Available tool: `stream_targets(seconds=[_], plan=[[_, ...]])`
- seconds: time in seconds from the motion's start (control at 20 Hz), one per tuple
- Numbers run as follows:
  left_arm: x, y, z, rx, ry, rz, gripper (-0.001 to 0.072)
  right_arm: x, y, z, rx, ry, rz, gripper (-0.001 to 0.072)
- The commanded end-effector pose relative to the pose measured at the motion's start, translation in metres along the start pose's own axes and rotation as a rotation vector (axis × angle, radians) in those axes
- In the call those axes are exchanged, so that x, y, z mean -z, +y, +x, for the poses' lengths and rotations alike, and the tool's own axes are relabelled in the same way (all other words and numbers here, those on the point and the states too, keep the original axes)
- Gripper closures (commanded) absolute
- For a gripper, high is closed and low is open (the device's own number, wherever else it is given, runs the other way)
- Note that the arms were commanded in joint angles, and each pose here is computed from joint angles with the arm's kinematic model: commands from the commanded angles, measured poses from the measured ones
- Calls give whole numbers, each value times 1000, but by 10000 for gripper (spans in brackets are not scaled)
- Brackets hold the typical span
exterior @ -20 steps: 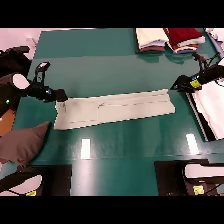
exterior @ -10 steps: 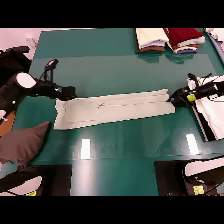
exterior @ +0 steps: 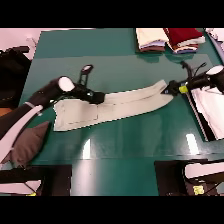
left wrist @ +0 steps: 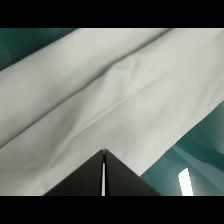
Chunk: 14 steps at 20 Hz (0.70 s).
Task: Fold the shirts.
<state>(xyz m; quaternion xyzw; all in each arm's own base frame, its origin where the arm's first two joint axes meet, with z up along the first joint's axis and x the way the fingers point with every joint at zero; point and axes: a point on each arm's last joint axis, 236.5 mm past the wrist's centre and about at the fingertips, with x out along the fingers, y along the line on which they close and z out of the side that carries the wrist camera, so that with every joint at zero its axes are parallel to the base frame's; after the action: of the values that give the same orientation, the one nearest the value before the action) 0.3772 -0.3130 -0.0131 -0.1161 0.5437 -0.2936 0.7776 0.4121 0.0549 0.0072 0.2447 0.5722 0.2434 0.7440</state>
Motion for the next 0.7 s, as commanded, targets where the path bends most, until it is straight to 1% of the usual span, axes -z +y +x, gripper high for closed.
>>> stream_targets(seconds=[0.0, 0.15, 0.25, 0.5, 0.65], plan=[[1, -19, 49, 23, 73, 37, 684, -26, 94, -46, -77, -122, -155, 696], [-1, -23, 72, 48, 92, 8, 684, -31, 163, -74, -104, -195, -276, 696], [-6, -26, 80, 66, 77, -14, 684, -28, 195, -78, -126, -203, -325, 696], [-6, -21, 88, 62, 80, -27, 684, -19, 254, -66, -183, -200, -407, 696], [-25, -25, 73, 75, 60, -13, 684, -13, 272, -54, -208, -189, -422, 696]])
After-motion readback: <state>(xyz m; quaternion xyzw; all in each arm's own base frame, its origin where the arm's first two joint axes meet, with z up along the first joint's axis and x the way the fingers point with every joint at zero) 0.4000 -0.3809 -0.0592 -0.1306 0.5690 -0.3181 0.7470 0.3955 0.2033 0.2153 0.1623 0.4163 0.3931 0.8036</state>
